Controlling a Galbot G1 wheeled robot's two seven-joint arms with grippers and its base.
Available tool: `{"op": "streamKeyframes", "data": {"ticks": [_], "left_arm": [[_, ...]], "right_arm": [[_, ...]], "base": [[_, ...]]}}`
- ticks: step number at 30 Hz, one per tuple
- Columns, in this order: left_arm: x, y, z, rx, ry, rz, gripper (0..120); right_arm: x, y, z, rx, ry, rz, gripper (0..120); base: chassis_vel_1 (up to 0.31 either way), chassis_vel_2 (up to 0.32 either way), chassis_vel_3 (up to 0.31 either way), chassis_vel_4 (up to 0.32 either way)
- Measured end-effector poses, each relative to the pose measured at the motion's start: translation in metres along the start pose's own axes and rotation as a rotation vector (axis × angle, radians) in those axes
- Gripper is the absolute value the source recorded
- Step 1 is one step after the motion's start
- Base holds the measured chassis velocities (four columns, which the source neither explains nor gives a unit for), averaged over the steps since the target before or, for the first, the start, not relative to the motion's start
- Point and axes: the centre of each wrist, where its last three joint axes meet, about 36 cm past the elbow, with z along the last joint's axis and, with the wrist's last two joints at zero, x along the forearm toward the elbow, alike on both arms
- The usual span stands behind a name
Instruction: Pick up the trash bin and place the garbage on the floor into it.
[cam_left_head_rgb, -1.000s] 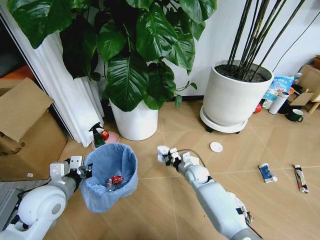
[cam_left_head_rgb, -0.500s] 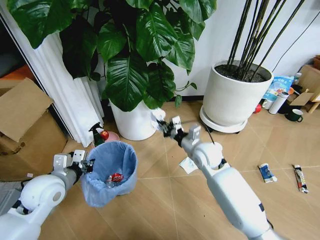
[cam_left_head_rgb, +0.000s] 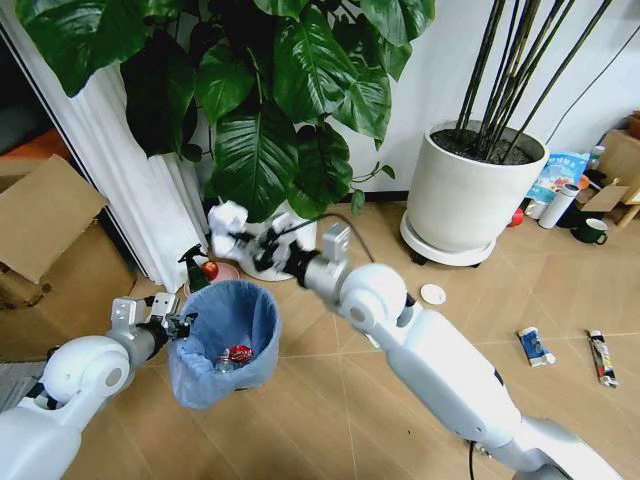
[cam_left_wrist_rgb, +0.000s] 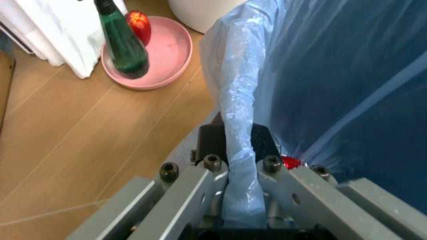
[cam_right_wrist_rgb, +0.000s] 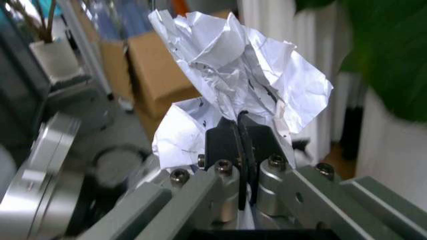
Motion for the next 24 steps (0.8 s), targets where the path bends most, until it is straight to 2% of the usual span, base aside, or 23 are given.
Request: {"op": "streamKeyframes", "data": {"ticks": [5,7,8,11,12,17,18,24], "left_arm": [[-0.001,-0.001,0.000,0.002,0.000,0.001,0],[-0.001,-0.001,0.001,0.001,0.000,-0.001,0],[-0.001,-0.001,0.001,0.001,0.000,-0.001,0],[-0.001,-0.001,0.001,0.001,0.002,-0.002,0],[-0.001,-0.001,0.001,0.001,0.002,-0.002,0],[0.001,0.000,0.002,0.001,0.002,-0.006,0],[0.001,0.000,0.002,0.001,0.002,-0.006,0],[0.003,0.001,0.003,0.003,0.003,-0.012,0]], "right_arm": [[0.004,0.010,0.018,-0.007,0.064,-0.013,0],[0.006,0.013,0.029,-0.001,0.096,-0.003,8],[0.006,0.013,0.029,-0.001,0.096,-0.003,8],[0.003,0.016,0.043,-0.009,0.126,0.027,23],[0.003,0.016,0.043,-0.009,0.126,0.027,23],[-0.004,0.020,0.046,-0.018,0.126,0.024,47],[-0.004,0.020,0.046,-0.018,0.126,0.024,47],[-0.006,0.023,0.044,-0.016,0.123,0.017,68]], "base": [[0.000,0.000,0.000,0.000],[0.000,0.000,0.000,0.000],[0.000,0.000,0.000,0.000],[0.000,0.000,0.000,0.000],[0.000,0.000,0.000,0.000],[0.000,0.000,0.000,0.000],[0.000,0.000,0.000,0.000],[0.000,0.000,0.000,0.000]]}}
